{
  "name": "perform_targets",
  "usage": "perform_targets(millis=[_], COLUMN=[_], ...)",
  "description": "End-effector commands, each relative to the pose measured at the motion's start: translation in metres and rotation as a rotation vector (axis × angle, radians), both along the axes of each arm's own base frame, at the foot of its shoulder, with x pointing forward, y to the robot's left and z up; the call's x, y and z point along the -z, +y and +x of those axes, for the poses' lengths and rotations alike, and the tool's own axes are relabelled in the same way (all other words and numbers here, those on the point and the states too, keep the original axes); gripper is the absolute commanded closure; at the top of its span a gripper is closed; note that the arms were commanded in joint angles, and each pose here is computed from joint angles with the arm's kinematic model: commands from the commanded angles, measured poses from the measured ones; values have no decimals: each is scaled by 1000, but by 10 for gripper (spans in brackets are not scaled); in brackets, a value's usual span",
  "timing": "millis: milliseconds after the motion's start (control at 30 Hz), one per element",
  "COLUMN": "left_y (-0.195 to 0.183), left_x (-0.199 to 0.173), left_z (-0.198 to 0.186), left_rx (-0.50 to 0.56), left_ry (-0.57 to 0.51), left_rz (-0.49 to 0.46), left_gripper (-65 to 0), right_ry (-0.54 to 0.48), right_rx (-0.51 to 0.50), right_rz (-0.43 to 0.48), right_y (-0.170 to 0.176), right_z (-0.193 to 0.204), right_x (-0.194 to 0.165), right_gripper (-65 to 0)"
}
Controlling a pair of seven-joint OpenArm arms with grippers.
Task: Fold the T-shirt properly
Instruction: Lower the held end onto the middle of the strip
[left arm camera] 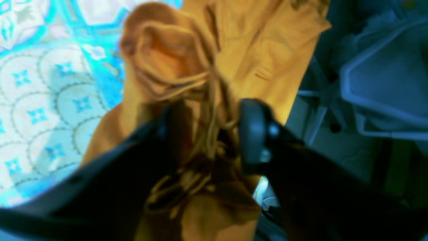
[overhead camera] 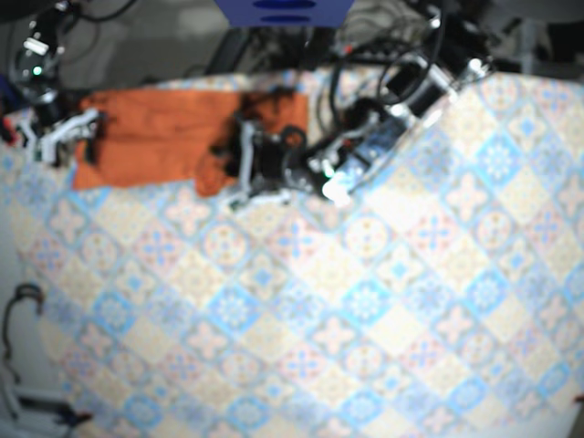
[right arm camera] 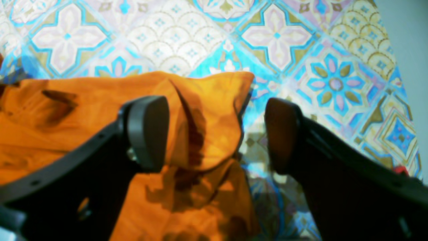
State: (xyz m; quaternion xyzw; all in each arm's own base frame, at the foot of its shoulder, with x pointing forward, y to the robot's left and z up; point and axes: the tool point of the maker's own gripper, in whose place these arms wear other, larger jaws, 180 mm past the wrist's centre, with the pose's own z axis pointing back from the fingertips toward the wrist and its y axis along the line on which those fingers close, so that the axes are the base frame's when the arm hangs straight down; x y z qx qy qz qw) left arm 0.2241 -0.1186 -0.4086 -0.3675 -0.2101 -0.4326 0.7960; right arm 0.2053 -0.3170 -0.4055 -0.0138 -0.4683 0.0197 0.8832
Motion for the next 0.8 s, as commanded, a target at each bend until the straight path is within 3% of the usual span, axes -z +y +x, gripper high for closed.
perform_targets(millis=[0,133,233,400,533,767], left_y=[-9,-9,-9,6,33,60], left_x=[-14,-15,-16,-17,-29,-27], left_z=[6,6,6,18,40,38], left_rx=[-2,-3,-3,-41,-151,-236], left_ry=[-19,-19,-18,-32,-45,68], left_rz=[-50,-54,-58,-51,-80,-102], left_gripper=[-319,-416,-450,-454,-454,-449], right_ry=[-50,-49,-49,-48,-47,-45], right_rx=[-11,-10,-10,-9,-9,-9], right_rz=[-16,-15,-15,-15,-14,-13], right_y=[-4,-4,-4,-5,-5,-4], right_z=[8,7,7,7,6,6], right_x=[-15,-14,-14,-14,-13,-13], right_gripper=[-434,-434,-434,-434,-434,-434])
